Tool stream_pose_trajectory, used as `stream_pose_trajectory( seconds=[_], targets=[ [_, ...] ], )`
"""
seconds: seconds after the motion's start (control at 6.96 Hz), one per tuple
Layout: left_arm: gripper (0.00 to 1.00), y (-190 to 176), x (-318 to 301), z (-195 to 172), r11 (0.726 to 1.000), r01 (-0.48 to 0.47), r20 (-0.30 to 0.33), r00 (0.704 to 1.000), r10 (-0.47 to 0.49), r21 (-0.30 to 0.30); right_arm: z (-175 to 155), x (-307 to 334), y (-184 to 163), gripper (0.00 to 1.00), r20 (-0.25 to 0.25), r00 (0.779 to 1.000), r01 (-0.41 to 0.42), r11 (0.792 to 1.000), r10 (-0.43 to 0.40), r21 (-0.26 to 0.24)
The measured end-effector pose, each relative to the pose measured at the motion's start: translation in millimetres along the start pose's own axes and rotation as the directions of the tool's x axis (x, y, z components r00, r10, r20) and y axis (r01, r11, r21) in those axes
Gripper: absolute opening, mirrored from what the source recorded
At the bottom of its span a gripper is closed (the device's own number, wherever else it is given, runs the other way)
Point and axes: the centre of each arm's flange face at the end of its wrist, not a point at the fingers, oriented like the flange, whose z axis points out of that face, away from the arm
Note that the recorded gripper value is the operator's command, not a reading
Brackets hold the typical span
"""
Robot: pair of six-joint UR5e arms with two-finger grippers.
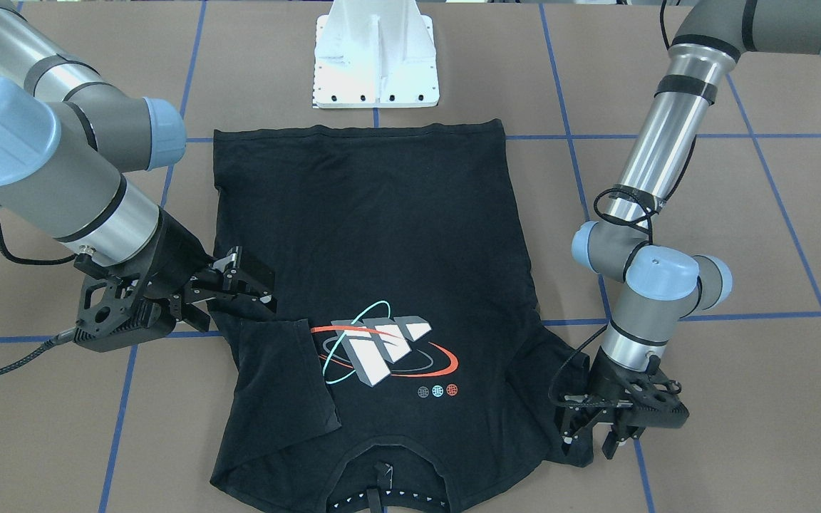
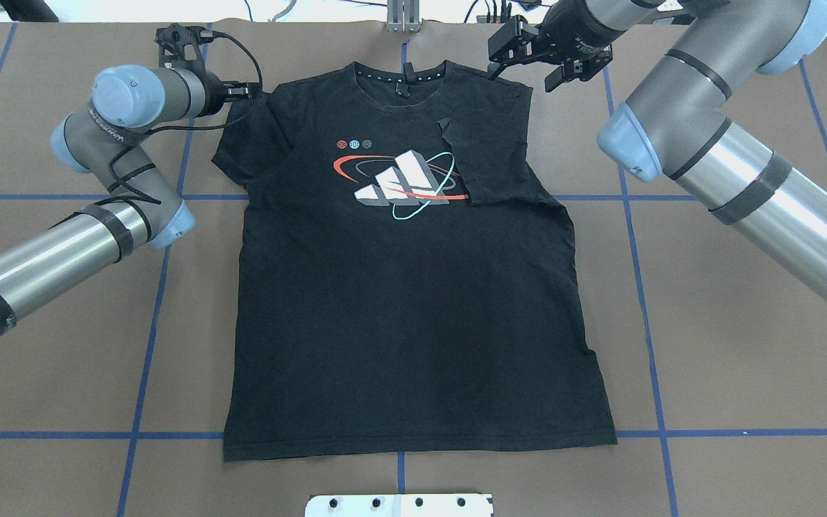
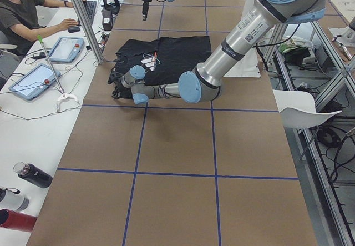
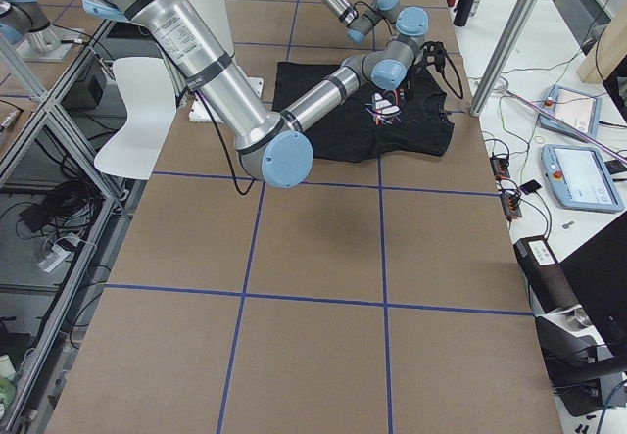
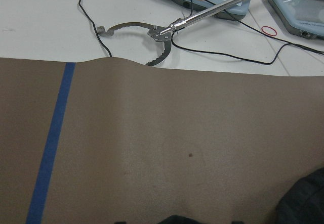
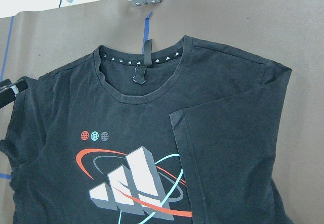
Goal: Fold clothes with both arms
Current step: 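Move the left gripper to the sleeve nearest it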
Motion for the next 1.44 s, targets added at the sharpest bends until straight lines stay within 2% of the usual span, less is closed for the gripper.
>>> stream_pose_trajectory(
  seconds=[0.43,0.57,0.72,0.86,1.01,1.44],
  targets=[
    [0.56,1.0,1.5,1.0,1.000,-0.002,0.000,1.000,0.002,-0.002,0.2,0.4,-0.1,1.00,-0.001,1.000,-0.001,1.000,0.001,0.000],
    [0.50,0.9,3.2,1.1,1.000,-0.004,-0.001,1.000,0.004,-0.002,0.7,1.4,-0.1,1.00,-0.002,1.000,-0.001,1.000,0.001,-0.001],
    [0.49,1.2,4.3,1.2,1.000,-0.006,-0.002,1.000,0.006,-0.003,1.4,2.4,-0.1,1.00,-0.004,1.000,0.000,1.000,0.000,-0.001],
    [0.41,1.4,4.9,1.4,1.000,-0.009,-0.002,1.000,0.009,-0.003,2.0,3.1,-0.3,1.00,-0.005,1.000,0.001,1.000,-0.001,-0.001],
    [0.27,1.5,5.2,1.4,1.000,-0.014,-0.003,1.000,0.014,-0.003,2.5,3.8,-0.5,1.00,-0.006,1.000,0.001,1.000,-0.001,-0.002],
    [0.03,1.2,6.4,1.2,1.000,-0.030,-0.005,1.000,0.030,-0.003,3.5,4.8,-0.9,1.00,-0.007,1.000,0.001,1.000,-0.001,-0.002]
  ],
)
